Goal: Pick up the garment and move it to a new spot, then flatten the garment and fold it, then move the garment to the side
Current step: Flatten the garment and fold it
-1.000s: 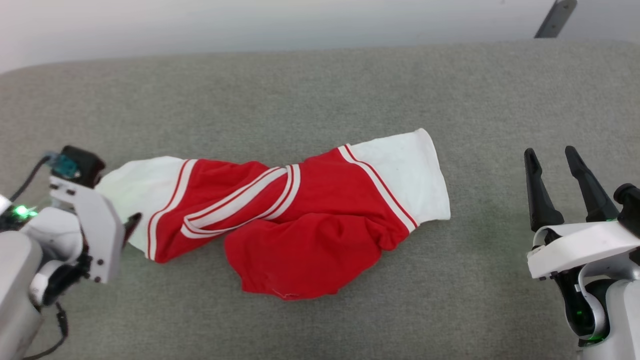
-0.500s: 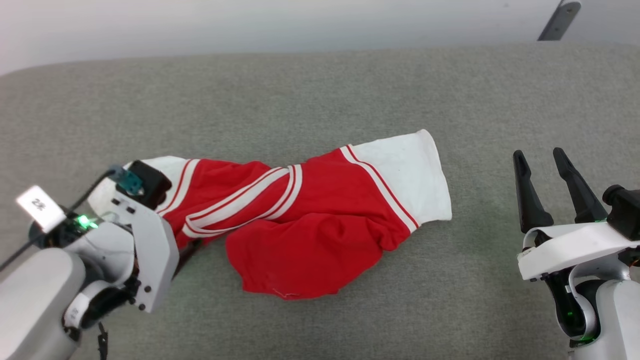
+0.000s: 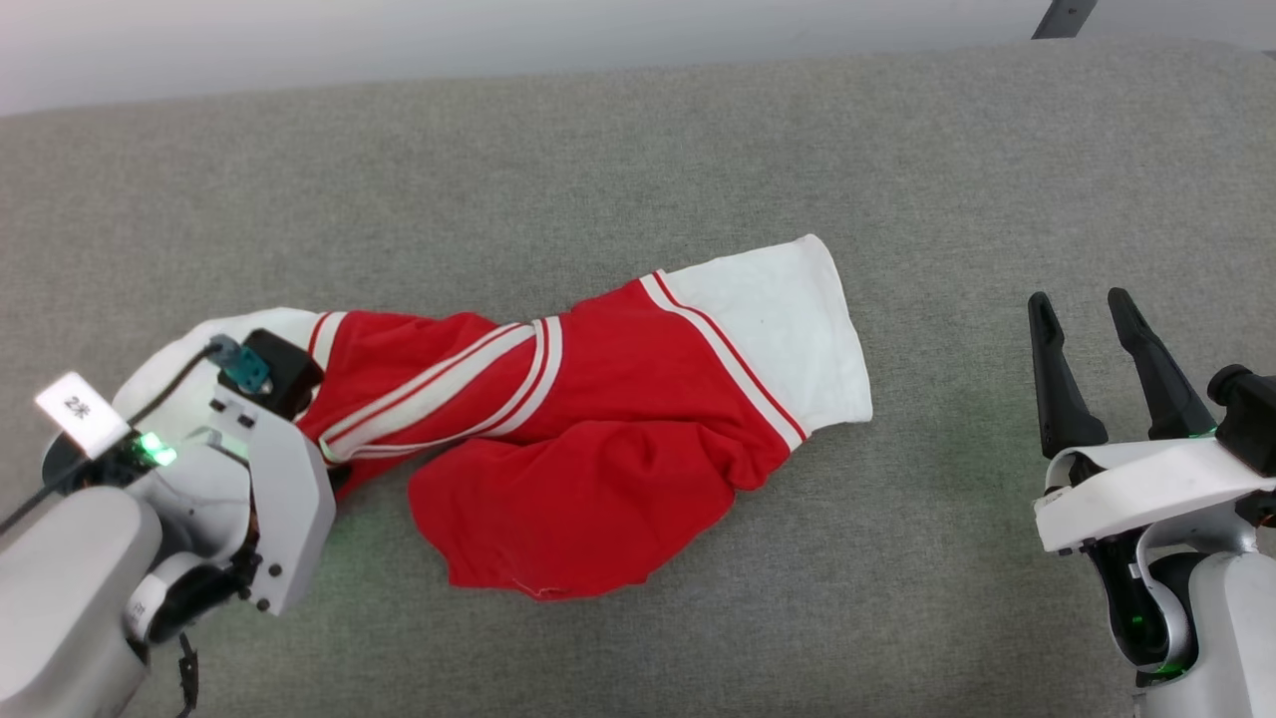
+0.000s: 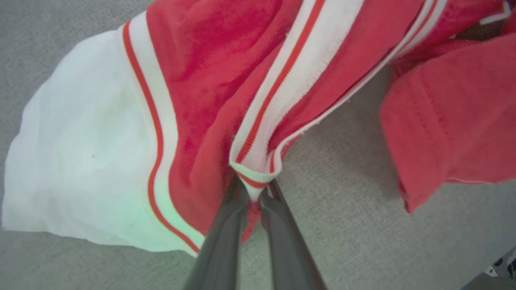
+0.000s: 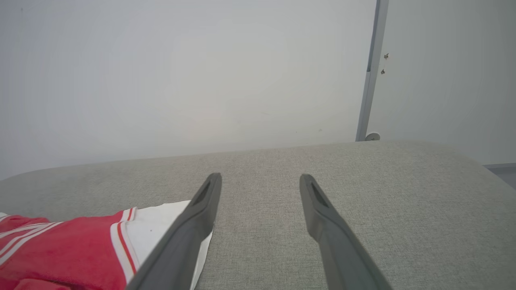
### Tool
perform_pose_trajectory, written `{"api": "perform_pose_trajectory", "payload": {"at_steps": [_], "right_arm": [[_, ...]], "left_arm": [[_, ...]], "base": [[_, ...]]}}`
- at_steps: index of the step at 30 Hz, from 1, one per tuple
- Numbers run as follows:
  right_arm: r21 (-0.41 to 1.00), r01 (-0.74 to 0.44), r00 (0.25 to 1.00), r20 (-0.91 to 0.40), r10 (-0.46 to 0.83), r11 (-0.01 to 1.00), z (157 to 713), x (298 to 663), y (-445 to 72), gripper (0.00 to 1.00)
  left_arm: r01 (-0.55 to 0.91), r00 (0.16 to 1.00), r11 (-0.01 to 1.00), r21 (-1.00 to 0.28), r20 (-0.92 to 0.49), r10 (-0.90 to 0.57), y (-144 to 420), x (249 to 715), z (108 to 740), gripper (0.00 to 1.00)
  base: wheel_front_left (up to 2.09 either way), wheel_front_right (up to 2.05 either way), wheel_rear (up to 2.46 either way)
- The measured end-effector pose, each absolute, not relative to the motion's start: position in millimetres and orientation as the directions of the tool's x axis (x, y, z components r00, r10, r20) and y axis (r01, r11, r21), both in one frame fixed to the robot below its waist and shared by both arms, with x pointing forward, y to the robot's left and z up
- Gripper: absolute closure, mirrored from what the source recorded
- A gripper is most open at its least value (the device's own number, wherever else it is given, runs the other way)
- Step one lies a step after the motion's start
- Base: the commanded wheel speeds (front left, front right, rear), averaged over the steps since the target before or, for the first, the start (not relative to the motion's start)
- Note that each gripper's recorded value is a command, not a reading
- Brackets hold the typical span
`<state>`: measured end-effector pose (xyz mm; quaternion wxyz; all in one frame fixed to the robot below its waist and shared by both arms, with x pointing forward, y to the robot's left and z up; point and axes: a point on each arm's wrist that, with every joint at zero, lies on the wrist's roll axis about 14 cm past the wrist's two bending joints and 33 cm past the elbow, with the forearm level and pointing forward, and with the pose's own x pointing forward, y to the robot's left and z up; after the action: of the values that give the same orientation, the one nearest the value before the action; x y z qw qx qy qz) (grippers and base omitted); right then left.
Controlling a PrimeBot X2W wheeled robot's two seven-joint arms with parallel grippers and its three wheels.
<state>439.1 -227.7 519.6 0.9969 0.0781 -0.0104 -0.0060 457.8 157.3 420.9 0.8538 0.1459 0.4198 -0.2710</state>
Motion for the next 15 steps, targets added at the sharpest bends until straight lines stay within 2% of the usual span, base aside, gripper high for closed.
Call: {"api": "perform_pose_trajectory", "payload": {"at_steps": [4,15], "right_arm": [[0.156,0.014,1.0,0.018,-0.017,0.988,518,440,-229,0.0],[0.167,0.019,1.0,0.0,-0.02,0.986,509,442,-229,0.0]], "left_arm": [[0.594,0.501,0.804,0.034,-0.797,-0.337,159,464,423,1.0],[0.641,0.607,0.751,0.157,-0.703,-0.371,138,514,474,1.0]], "base": [[0.0,0.0,0.0],[0.0,0.0,0.0]]}}
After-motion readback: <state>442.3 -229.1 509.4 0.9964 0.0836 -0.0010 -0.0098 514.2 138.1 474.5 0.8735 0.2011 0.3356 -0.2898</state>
